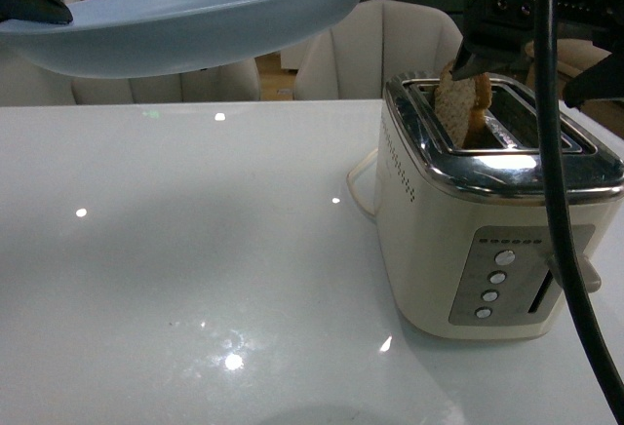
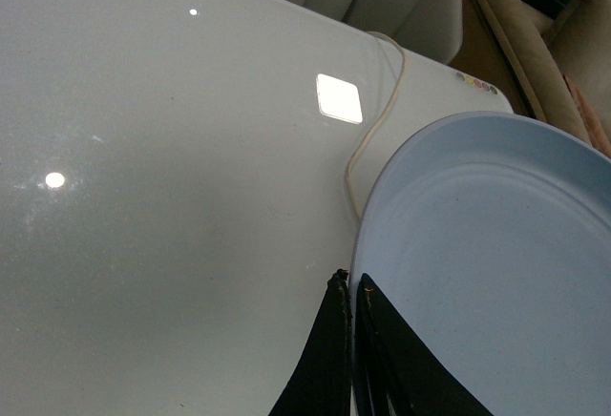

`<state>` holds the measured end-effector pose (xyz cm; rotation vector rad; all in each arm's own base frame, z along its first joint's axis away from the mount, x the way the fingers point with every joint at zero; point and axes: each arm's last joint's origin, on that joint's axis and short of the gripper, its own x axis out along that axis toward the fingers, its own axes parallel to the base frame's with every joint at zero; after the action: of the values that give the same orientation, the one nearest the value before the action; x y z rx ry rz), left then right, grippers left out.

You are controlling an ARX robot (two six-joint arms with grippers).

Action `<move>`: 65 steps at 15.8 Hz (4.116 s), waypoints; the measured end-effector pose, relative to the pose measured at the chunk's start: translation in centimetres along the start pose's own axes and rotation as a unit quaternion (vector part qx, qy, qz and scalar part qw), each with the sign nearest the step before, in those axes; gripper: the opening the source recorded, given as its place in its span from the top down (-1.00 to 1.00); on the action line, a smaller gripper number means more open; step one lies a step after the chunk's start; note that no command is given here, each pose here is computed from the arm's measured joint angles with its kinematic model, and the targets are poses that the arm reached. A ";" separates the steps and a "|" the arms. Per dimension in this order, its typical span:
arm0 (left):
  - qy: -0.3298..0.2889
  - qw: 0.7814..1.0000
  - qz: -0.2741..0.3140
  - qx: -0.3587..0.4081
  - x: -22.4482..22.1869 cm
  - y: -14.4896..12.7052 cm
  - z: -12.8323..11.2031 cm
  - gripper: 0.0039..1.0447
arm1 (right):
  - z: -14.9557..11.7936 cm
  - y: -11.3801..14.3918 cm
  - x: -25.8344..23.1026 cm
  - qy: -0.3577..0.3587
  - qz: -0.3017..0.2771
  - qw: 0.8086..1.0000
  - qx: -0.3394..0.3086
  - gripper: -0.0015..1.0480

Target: Left arm holds plate, right arm toasts bread

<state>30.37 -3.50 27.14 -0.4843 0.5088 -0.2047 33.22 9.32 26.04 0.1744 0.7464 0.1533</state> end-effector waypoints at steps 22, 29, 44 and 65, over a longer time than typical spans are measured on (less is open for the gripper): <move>0.000 1.000 0.000 0.000 0.0 0.0 0.0 0.96 | -6.8 -6.8 -9.7 -0.324 -0.106 0.936 -0.093 -0.58; 0.000 1.000 0.000 0.000 0.0 0.0 0.0 0.96 | -14.8 -9.1 -10.2 -0.362 -0.080 0.925 -0.089 0.95; 0.000 1.000 0.000 0.000 0.0 0.0 0.0 0.96 | -20.0 -9.4 -11.3 -0.372 -0.079 0.920 -0.089 0.96; -0.001 1.000 0.000 0.000 0.0 0.0 0.1 0.96 | -21.9 -9.3 -12.7 -0.366 -0.078 0.923 -0.089 0.92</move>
<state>30.38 -3.45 27.19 -0.4852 0.5070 -0.2036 9.72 -0.04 16.70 -0.0094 -0.0051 -0.0042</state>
